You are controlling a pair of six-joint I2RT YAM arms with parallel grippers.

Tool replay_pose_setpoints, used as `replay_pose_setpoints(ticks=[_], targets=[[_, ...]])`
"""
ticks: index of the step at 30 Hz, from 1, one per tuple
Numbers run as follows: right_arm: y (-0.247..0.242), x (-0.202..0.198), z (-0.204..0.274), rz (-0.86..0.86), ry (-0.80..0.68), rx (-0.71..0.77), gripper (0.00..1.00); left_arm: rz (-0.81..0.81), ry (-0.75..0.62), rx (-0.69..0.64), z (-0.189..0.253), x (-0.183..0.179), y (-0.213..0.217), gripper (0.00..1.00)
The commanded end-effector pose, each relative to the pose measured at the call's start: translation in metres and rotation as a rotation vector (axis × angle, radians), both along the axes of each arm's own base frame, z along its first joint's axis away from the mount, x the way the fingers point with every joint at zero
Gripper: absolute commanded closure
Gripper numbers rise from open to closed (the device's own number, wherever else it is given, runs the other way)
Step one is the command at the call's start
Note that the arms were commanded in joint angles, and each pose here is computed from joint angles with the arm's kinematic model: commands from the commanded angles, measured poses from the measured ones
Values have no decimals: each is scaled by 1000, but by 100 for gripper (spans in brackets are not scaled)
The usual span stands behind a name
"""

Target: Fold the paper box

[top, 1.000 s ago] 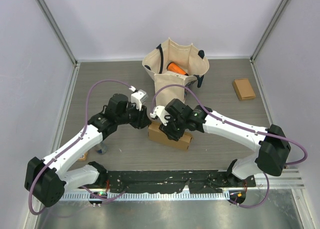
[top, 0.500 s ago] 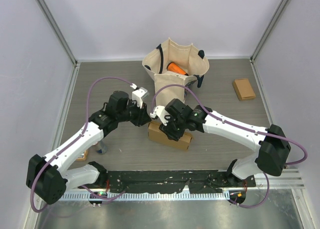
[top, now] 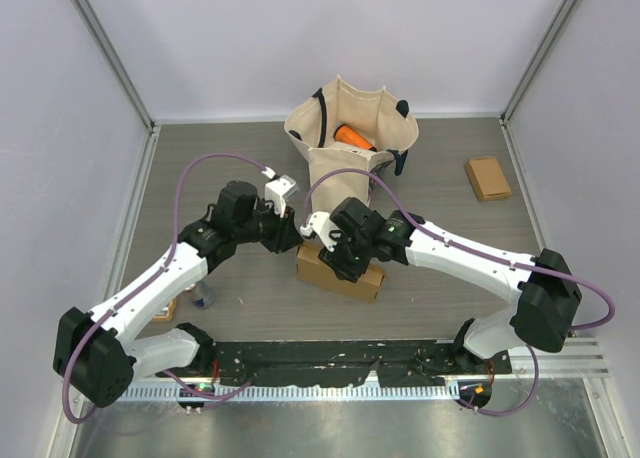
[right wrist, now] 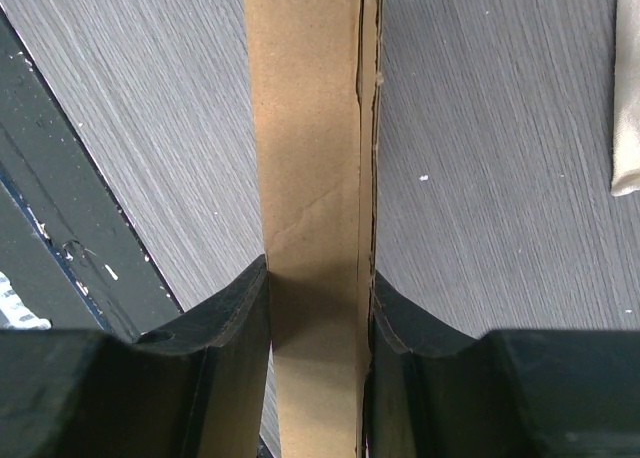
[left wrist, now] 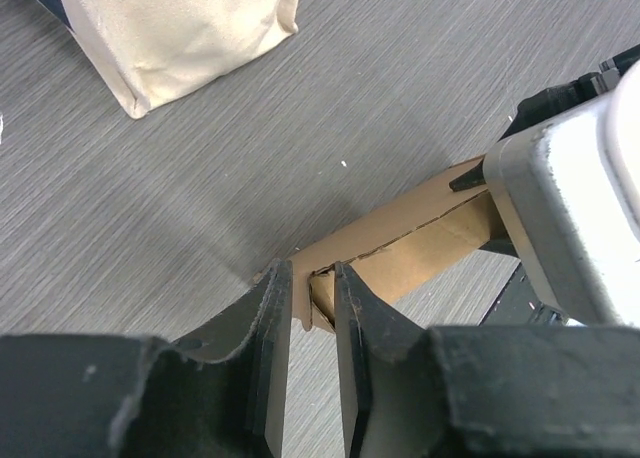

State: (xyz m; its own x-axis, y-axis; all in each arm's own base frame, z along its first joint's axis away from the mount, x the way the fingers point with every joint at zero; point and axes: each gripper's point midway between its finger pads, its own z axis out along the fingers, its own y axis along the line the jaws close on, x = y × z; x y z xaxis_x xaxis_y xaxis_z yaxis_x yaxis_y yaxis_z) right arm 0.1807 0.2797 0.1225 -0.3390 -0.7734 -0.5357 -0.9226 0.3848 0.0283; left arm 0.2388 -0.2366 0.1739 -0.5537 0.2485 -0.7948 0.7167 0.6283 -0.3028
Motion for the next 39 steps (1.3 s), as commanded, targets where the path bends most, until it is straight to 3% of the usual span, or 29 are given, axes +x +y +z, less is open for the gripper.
replay_pose_setpoints(ticks=[1,11,14,21,26,32,35,39], targets=[[0,0,3,1,8,-16,74,-18,-16,12,6,0,1,74],[-1,1,1,0,6,-21,76,-47,-6,22,3,-4,0,85],[-1,0,2,0,6,-20,76,-43,-11,20,6,-6,2,73],[1,1,4,0,6,-8,77,-16,-40,13,8,-1,4,79],[0,0,2,0,13,-16,77,-6,-54,-4,12,4,1,73],[1,0,1,1,15,-15,77,-8,-43,1,8,5,0,85],[2,2,0,-4,8,-15,78,28,-12,-6,9,8,-1,100],[3,10,1,-45,-19,-10,78,98,80,-53,17,2,-4,100]])
